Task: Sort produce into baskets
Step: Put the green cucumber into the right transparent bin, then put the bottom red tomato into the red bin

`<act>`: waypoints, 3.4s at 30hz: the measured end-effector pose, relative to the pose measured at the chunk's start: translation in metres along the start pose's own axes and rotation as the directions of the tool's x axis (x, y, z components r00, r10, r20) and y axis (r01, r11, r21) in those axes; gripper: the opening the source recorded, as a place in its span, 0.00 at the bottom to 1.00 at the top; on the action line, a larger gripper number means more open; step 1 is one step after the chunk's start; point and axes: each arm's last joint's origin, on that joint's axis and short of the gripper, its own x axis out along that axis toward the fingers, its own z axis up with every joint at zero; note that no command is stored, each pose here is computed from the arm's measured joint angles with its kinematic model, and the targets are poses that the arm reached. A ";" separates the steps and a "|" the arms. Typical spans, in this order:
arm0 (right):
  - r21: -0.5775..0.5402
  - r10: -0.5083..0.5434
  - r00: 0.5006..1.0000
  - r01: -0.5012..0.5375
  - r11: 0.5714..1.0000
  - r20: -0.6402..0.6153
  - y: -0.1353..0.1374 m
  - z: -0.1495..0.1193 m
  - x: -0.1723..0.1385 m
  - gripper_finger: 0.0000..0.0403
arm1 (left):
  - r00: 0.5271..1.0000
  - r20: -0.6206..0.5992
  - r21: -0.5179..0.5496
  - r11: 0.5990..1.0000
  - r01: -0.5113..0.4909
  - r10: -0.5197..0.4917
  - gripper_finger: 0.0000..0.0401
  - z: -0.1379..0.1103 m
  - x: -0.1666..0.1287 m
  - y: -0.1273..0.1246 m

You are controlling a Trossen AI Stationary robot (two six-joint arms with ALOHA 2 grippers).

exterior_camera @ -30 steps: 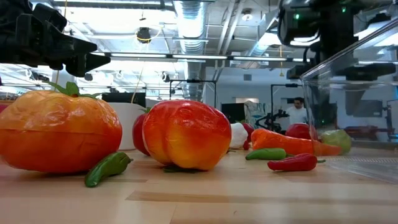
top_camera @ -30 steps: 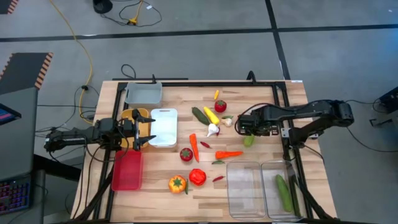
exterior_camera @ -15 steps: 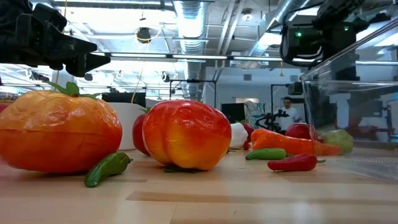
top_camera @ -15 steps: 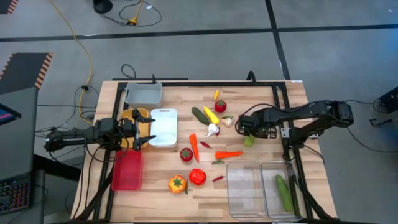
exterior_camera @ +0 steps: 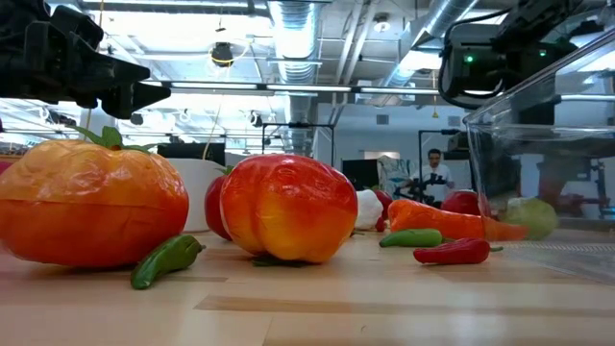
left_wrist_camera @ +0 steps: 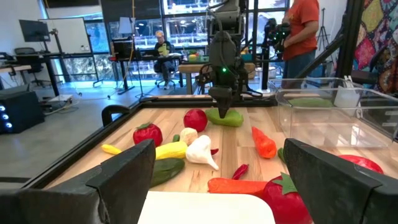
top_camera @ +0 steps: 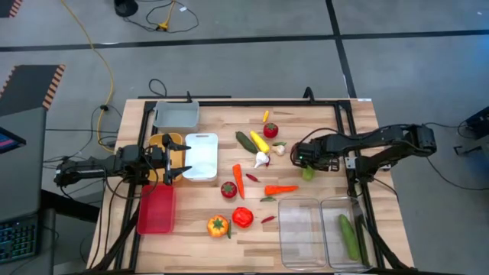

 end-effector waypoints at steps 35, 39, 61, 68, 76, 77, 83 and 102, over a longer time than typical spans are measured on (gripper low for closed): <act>-0.119 0.325 0.944 -0.330 0.936 -0.057 -0.029 0.001 -0.057 0.39 | 1.000 0.001 0.000 1.000 0.000 0.000 0.85 0.000 0.000 0.000; -0.178 0.438 0.887 -0.459 0.870 -0.145 -0.038 -0.008 -0.074 0.39 | 1.000 0.001 0.000 1.000 0.000 0.000 0.85 0.000 0.000 0.000; -0.144 0.516 0.577 -0.743 0.654 -0.633 -0.073 -0.099 -0.119 0.39 | 1.000 0.000 -0.001 1.000 0.000 0.000 0.85 0.000 0.000 0.000; -0.105 0.374 0.608 -0.606 0.788 -0.700 -0.091 -0.123 -0.115 0.39 | 1.000 0.001 -0.001 1.000 0.000 0.000 0.85 0.000 0.000 0.000; -0.137 0.249 0.623 -0.504 0.853 -0.741 -0.109 -0.142 -0.126 0.39 | 1.000 0.001 -0.002 1.000 0.000 0.000 0.85 0.000 0.000 0.000; -0.142 0.232 0.634 -0.482 0.864 -0.738 -0.111 -0.145 -0.126 0.39 | 1.000 0.001 -0.003 1.000 0.000 0.000 0.85 0.000 0.000 0.000; -0.193 0.146 0.666 -0.408 0.892 -0.732 -0.119 -0.156 -0.119 0.39 | 1.000 0.001 -0.004 1.000 0.000 0.000 0.85 0.000 0.000 0.000; -0.190 0.160 0.678 -0.411 0.891 -0.718 -0.101 -0.163 -0.110 0.56 | 1.000 0.000 -0.004 1.000 0.000 0.000 0.85 0.000 0.000 0.000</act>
